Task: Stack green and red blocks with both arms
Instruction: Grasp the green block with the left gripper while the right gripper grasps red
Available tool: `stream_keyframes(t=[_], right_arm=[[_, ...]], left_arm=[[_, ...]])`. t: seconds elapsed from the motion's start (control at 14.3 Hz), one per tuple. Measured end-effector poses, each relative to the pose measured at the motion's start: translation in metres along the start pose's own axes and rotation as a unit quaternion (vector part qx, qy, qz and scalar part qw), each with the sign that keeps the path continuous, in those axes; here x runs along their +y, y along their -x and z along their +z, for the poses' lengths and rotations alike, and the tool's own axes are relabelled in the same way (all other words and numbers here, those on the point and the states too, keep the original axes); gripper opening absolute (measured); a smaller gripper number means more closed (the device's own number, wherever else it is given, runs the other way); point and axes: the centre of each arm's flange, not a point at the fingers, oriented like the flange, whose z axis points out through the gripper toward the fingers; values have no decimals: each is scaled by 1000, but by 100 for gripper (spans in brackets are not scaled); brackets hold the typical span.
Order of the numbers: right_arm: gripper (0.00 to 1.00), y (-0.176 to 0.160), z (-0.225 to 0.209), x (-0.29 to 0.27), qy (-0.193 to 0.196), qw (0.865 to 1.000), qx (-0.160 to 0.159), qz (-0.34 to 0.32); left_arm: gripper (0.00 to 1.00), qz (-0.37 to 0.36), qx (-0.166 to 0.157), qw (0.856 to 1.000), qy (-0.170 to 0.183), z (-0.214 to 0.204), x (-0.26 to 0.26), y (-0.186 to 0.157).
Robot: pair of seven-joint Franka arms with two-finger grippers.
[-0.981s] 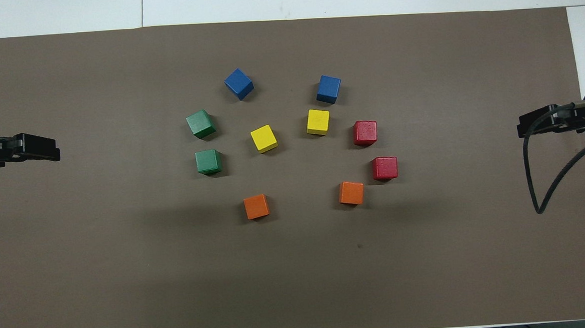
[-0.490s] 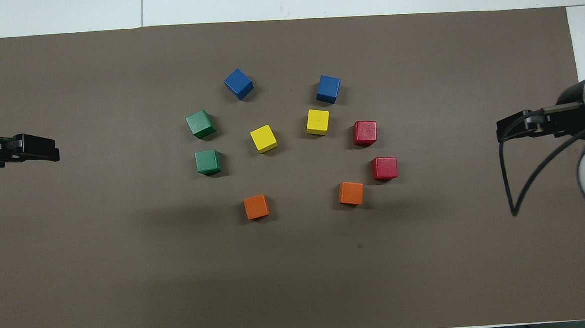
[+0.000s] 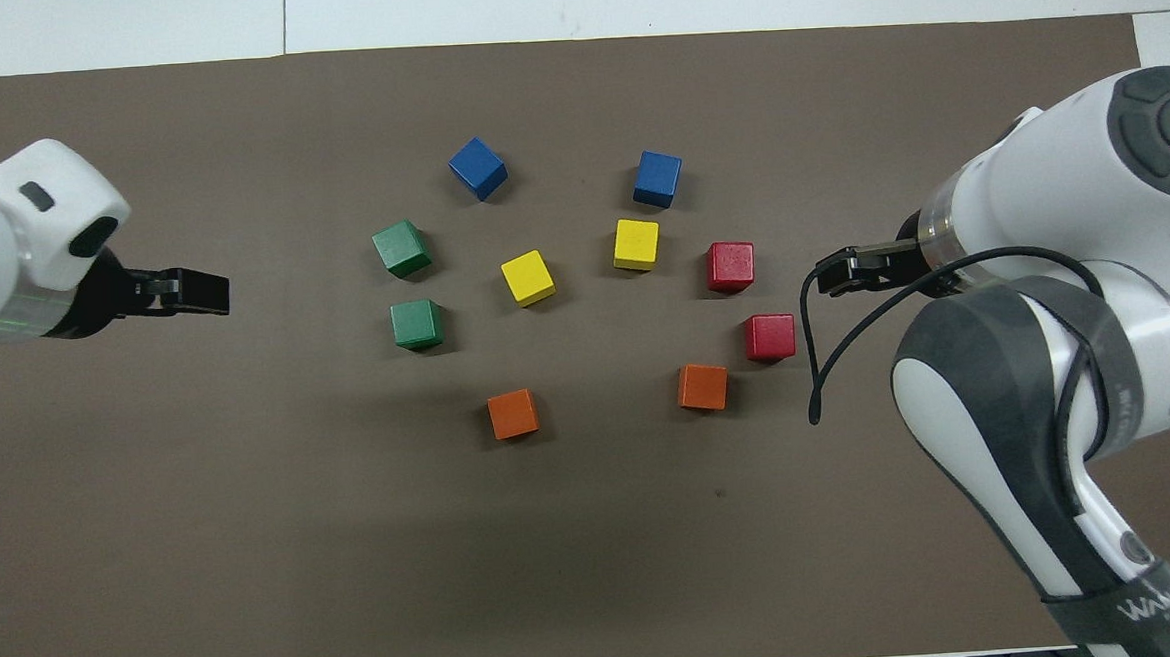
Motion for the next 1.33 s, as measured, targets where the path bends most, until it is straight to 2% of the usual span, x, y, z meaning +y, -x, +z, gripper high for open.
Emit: stream_keyframes(t=[0.28, 0.56, 0.84, 1.05, 1.33], right_arm=[[100, -1, 54, -7, -5, 1000, 14, -6], [100, 7, 94, -23, -6, 1000, 11, -2], [100, 11, 116, -35, -10, 1000, 19, 7], [100, 15, 135, -36, -10, 1000, 14, 20], [100, 21, 151, -43, -11, 999, 15, 34]], left_arm=[[100, -17, 1, 1000, 10, 65, 65, -17], [100, -42, -7, 999, 15, 131, 108, -14], [100, -54, -7, 998, 18, 167, 127, -10], [100, -61, -9, 998, 14, 199, 138, -6], [100, -70, -10, 997, 9, 212, 140, -5]])
